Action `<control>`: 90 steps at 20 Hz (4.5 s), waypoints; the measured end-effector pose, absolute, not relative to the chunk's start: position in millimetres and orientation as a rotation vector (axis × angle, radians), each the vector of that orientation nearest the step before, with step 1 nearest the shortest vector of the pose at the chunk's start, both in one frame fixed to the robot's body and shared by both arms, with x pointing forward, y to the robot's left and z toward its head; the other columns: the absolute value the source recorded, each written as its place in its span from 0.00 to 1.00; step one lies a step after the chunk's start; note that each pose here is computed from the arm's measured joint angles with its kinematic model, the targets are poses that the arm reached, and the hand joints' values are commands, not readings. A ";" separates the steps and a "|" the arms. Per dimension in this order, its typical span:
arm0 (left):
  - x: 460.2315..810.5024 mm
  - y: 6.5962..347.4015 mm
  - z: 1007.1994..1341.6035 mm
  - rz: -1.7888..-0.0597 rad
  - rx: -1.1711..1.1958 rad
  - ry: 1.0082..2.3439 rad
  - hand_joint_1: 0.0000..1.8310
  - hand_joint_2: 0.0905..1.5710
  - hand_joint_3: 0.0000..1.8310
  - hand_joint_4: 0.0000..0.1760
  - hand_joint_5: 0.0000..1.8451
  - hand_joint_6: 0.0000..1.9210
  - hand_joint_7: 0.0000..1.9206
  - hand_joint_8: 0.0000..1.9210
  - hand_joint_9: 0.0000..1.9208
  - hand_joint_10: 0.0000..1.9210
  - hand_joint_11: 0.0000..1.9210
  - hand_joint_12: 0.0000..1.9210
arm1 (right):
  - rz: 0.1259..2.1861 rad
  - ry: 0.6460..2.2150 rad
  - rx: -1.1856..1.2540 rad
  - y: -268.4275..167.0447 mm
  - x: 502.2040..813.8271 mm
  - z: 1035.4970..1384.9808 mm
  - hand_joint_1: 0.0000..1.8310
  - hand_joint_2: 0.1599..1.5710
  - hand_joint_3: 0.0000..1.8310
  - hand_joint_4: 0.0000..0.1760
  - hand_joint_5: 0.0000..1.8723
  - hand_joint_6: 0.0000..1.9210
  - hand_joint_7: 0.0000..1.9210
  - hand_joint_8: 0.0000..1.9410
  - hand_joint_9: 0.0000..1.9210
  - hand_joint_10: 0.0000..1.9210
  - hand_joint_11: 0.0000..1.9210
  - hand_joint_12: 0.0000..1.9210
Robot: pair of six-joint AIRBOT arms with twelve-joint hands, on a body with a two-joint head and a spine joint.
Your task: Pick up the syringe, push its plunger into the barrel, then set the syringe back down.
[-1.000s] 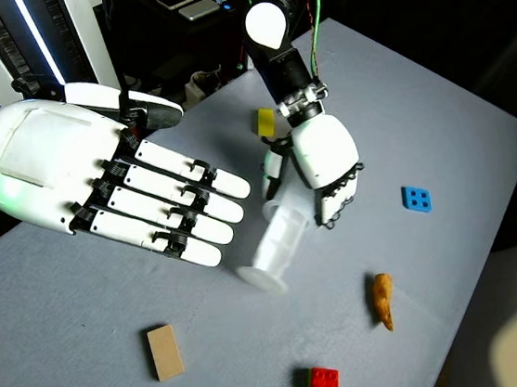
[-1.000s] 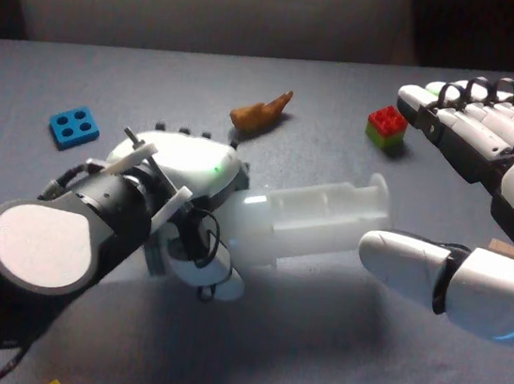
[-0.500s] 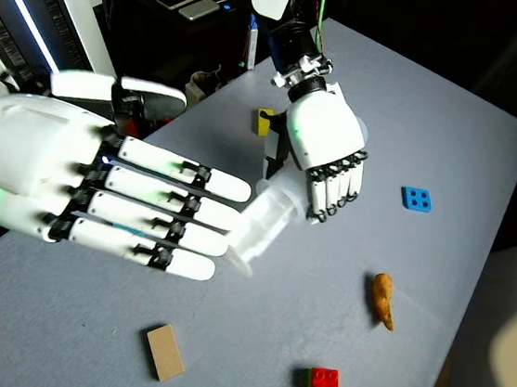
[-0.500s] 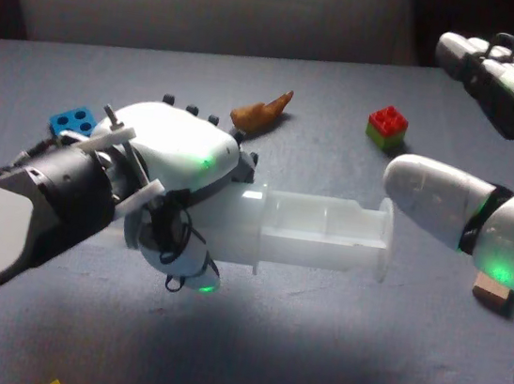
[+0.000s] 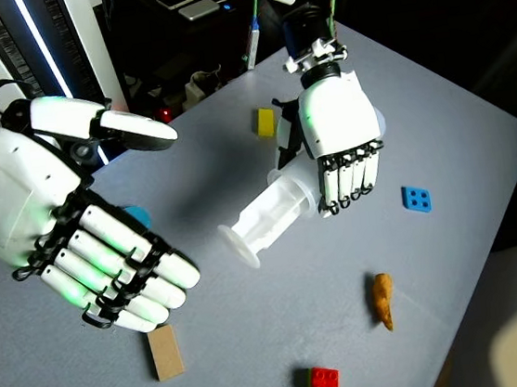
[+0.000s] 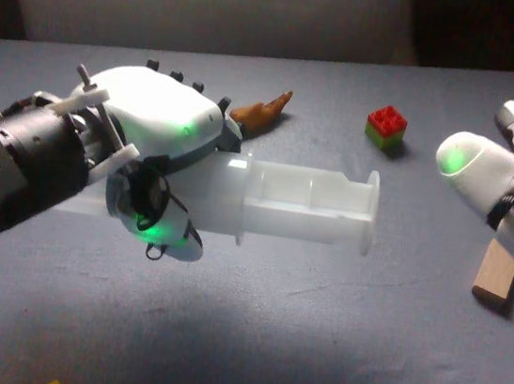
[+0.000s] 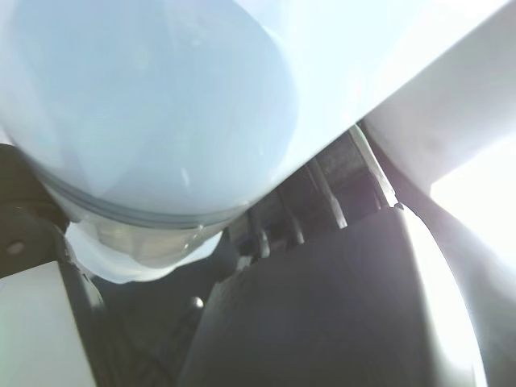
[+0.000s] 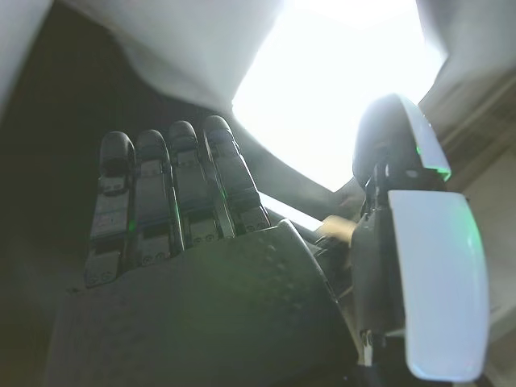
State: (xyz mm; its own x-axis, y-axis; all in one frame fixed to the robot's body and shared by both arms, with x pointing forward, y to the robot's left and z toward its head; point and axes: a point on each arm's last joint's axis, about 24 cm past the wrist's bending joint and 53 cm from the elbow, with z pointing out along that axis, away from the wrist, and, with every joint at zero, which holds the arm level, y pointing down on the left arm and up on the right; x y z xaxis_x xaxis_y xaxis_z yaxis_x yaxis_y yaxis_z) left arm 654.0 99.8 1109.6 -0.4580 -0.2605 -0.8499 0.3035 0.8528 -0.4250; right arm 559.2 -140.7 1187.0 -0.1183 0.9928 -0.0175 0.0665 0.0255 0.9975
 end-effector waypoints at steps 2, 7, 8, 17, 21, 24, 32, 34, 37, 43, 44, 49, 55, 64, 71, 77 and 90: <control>657.1 105.9 1112.8 -0.639 0.031 1.936 0.82 0.67 0.00 0.00 0.56 0.42 0.49 0.53 0.52 0.48 0.42 0.79 | 1.271 1.331 1.256 -141.4 558.5 1181.7 0.02 0.68 0.00 0.00 0.04 0.00 0.02 0.00 0.03 0.00 0.00 0.20; 662.2 115.4 1122.7 -0.631 0.028 1.923 0.82 0.68 0.00 0.00 0.52 0.44 0.47 0.56 0.53 0.49 0.44 0.79 | 1.457 1.186 1.498 -134.4 560.8 1173.4 0.05 0.67 0.00 0.00 0.05 0.00 0.04 0.00 0.04 0.00 0.00 0.20; 662.0 116.8 1122.7 -0.630 0.029 1.925 0.82 0.68 0.00 0.00 0.52 0.45 0.47 0.56 0.53 0.49 0.43 0.80 | 1.479 1.176 1.520 -131.3 561.1 1171.8 0.04 0.67 0.00 0.00 0.05 0.00 0.04 0.00 0.04 0.00 0.00 0.20; 664.6 120.0 1132.3 -0.640 0.035 1.919 0.82 0.69 0.00 0.00 0.52 0.43 0.47 0.57 0.50 0.54 0.42 0.81 | 1.501 1.234 1.699 -91.1 569.1 1133.5 0.04 0.67 0.00 0.00 0.04 0.00 0.03 0.00 0.03 0.00 0.00 0.15; 665.9 116.7 1139.0 -0.653 0.034 1.907 0.82 0.68 0.00 0.00 0.52 0.43 0.48 0.54 0.52 0.51 0.42 0.80 | 1.537 1.251 1.702 -68.9 576.2 1131.9 0.02 0.67 0.00 0.00 0.03 0.00 0.02 0.00 0.03 0.00 0.00 0.15; 666.1 115.9 1140.3 -0.657 0.035 1.905 0.82 0.68 0.00 0.00 0.50 0.47 0.48 0.55 0.52 0.51 0.41 0.81 | 1.557 1.257 1.689 -54.4 582.6 1132.8 0.04 0.67 0.00 0.00 0.04 0.00 0.03 0.00 0.03 0.00 0.00 0.18; 667.5 119.1 1141.2 -0.648 0.034 1.902 0.82 0.68 0.00 0.00 0.53 0.42 0.48 0.56 0.52 0.53 0.40 0.82 | 1.614 1.249 1.651 -29.8 589.0 1142.0 0.05 0.66 0.00 0.00 0.04 0.00 0.03 0.00 0.04 0.00 0.00 0.17; 670.3 123.3 1142.5 -0.638 0.029 1.897 0.82 0.68 0.00 0.00 0.52 0.44 0.48 0.55 0.52 0.51 0.42 0.81 | 1.634 1.240 1.639 -25.5 589.6 1148.3 0.06 0.66 0.00 0.00 0.04 0.00 0.03 0.00 0.03 0.00 0.00 0.16; 671.4 124.9 1145.3 -0.634 0.029 1.890 0.82 0.68 0.00 0.00 0.50 0.45 0.47 0.54 0.53 0.51 0.43 0.80 | 1.650 1.241 1.627 -21.5 589.9 1151.5 0.04 0.67 0.00 0.00 0.02 0.00 0.01 0.00 0.02 0.00 0.00 0.12; 672.4 125.2 1147.9 -0.632 0.029 1.883 0.82 0.68 0.00 0.00 0.53 0.43 0.48 0.54 0.53 0.49 0.44 0.79 | 1.662 1.246 1.619 -13.8 587.4 1153.1 0.04 0.67 0.00 0.00 0.03 0.00 0.02 0.00 0.02 0.00 0.00 0.15; 672.6 125.3 1148.4 -0.631 0.029 1.881 0.82 0.68 0.00 0.00 0.53 0.44 0.48 0.54 0.52 0.52 0.42 0.80 | 1.662 1.245 1.623 -12.5 587.5 1154.1 0.04 0.67 0.00 0.00 0.03 0.00 0.02 0.00 0.02 0.00 0.00 0.13; 671.9 124.0 1148.1 -0.626 0.049 1.884 0.82 0.68 0.00 0.00 0.51 0.46 0.48 0.54 0.54 0.48 0.45 0.78 | 1.668 1.261 1.611 -4.3 584.5 1155.0 0.04 0.67 0.00 0.00 0.03 0.00 0.02 0.00 0.02 0.00 0.00 0.14; 669.1 121.7 1144.9 -0.625 0.067 1.895 0.82 0.68 0.00 0.00 0.50 0.47 0.48 0.53 0.53 0.50 0.42 0.80 | 1.684 1.293 1.585 9.2 579.4 1157.1 0.05 0.66 0.00 0.00 0.03 0.00 0.03 0.00 0.03 0.00 0.00 0.17; 667.0 121.7 1141.7 -0.627 0.077 1.908 0.82 0.68 0.00 0.00 0.51 0.46 0.48 0.56 0.53 0.49 0.43 0.79 | 1.740 1.337 1.541 33.8 569.7 1163.9 0.04 0.67 0.00 0.00 0.03 0.00 0.02 0.00 0.02 0.00 0.00 0.14; 664.1 118.7 1140.7 -0.632 0.090 1.913 0.82 0.69 0.00 0.00 0.49 0.47 0.47 0.57 0.49 0.56 0.40 0.83 | 1.777 1.388 1.525 52.2 563.3 1166.4 0.03 0.68 0.00 0.00 0.02 0.00 0.02 0.00 0.03 0.00 0.00 0.14; 658.3 109.1 1134.7 -0.591 0.274 1.935 0.81 0.70 0.00 0.00 0.49 0.48 0.46 0.58 0.49 0.58 0.40 0.83 | 1.809 1.444 1.534 69.0 554.5 1164.2 0.05 0.66 0.00 0.00 0.03 0.00 0.02 0.00 0.02 0.00 0.00 0.13; 652.8 96.4 1134.6 -0.625 0.305 1.943 0.82 0.69 0.00 0.00 0.50 0.47 0.49 0.53 0.51 0.54 0.40 0.82 | 1.840 1.500 1.381 36.4 546.9 1187.3 0.06 0.66 0.00 0.00 0.04 0.00 0.03 0.00 0.04 0.00 0.00 0.17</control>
State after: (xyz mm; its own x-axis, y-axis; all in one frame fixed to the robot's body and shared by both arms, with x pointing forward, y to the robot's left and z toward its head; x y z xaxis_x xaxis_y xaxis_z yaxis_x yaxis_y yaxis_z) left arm 652.8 96.4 1134.6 -0.4407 -0.0617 -0.8955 0.4717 0.8329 -0.2895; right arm 546.9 36.4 1187.3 -0.4367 0.7861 0.4374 0.2697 -0.3494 0.8973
